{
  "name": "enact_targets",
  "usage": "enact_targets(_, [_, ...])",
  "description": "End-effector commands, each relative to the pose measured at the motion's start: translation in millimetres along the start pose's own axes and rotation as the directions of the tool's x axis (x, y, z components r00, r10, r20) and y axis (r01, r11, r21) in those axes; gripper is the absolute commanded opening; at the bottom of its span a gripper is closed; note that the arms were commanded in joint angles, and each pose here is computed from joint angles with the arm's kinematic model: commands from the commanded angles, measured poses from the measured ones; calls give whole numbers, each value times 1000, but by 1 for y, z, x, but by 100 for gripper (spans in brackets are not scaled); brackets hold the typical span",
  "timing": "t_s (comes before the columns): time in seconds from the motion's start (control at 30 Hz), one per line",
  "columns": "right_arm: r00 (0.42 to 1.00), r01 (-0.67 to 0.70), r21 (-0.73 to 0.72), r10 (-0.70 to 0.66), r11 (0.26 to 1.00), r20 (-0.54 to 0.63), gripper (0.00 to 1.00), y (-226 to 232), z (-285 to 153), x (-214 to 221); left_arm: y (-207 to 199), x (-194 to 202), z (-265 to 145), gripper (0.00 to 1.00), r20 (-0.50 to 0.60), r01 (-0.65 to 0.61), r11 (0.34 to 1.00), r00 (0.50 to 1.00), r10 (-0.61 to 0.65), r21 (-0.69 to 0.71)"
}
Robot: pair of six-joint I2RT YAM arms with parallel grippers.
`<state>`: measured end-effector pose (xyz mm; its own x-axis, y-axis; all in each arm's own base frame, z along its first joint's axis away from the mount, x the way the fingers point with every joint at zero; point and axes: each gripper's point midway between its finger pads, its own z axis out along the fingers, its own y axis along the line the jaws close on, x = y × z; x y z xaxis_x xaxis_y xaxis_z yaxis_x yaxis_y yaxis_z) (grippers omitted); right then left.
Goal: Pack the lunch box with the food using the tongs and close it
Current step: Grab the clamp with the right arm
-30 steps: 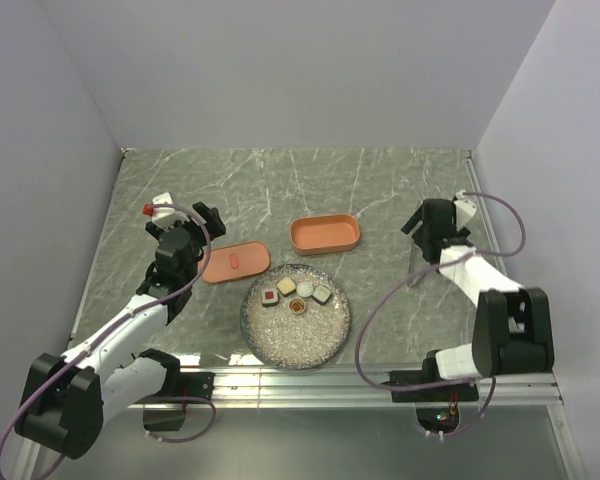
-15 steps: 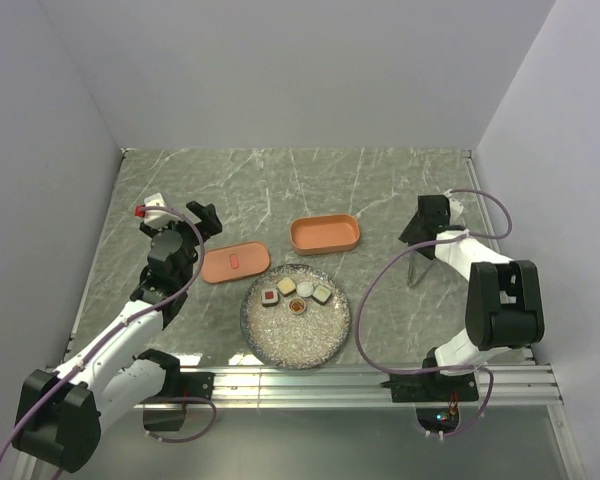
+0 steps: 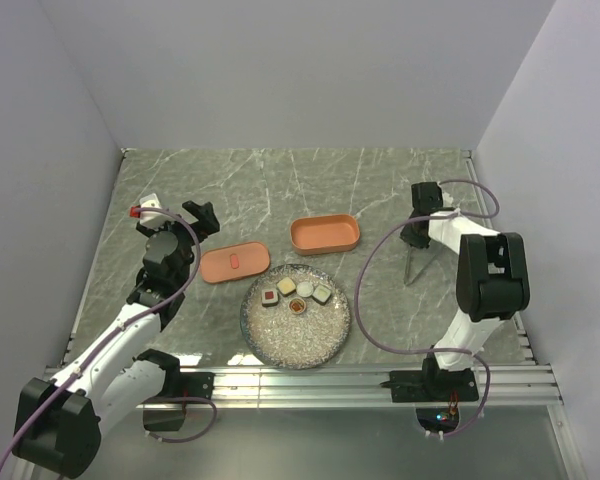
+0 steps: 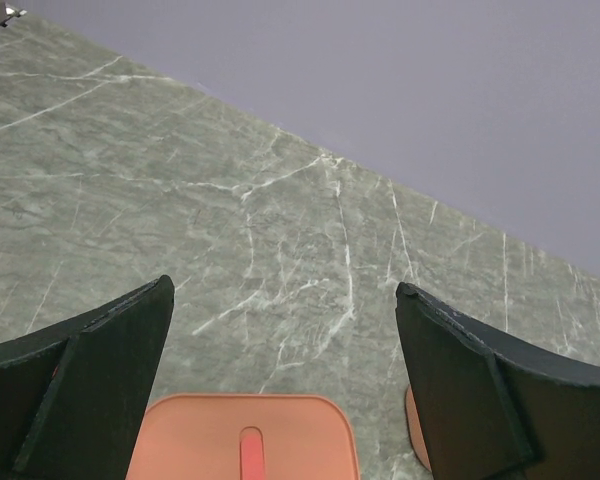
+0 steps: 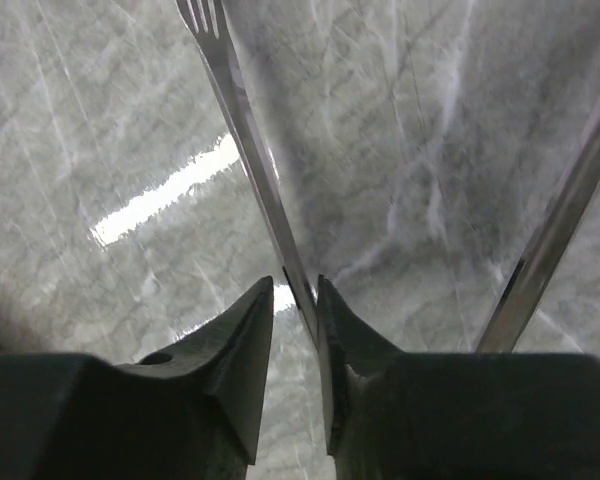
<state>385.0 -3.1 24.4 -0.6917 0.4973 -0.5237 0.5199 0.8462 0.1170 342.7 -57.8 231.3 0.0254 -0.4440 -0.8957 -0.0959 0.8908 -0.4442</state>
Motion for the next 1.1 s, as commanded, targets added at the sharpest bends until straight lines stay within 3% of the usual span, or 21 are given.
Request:
enact_targets(0.0, [1000, 18, 24, -18, 1000, 0, 26, 1, 1, -12, -5, -9, -1, 100, 24, 28, 999, 999, -29, 24])
enact_targets(0.43, [986, 168, 38, -167, 985, -10, 18, 40, 22, -50, -3, -4, 4, 99, 11, 23, 1000, 1000, -23, 13])
enact_targets(0.77, [967, 256, -114, -254, 960, 34, 13, 110, 26, -89, 1, -2, 7, 99, 9, 15, 1000, 1000, -15, -7])
enact_targets(1.07, [945, 326, -173, -327, 929, 27, 12, 152, 41, -90, 2, 0, 9, 99, 5, 11, 1000, 1000, -11, -12])
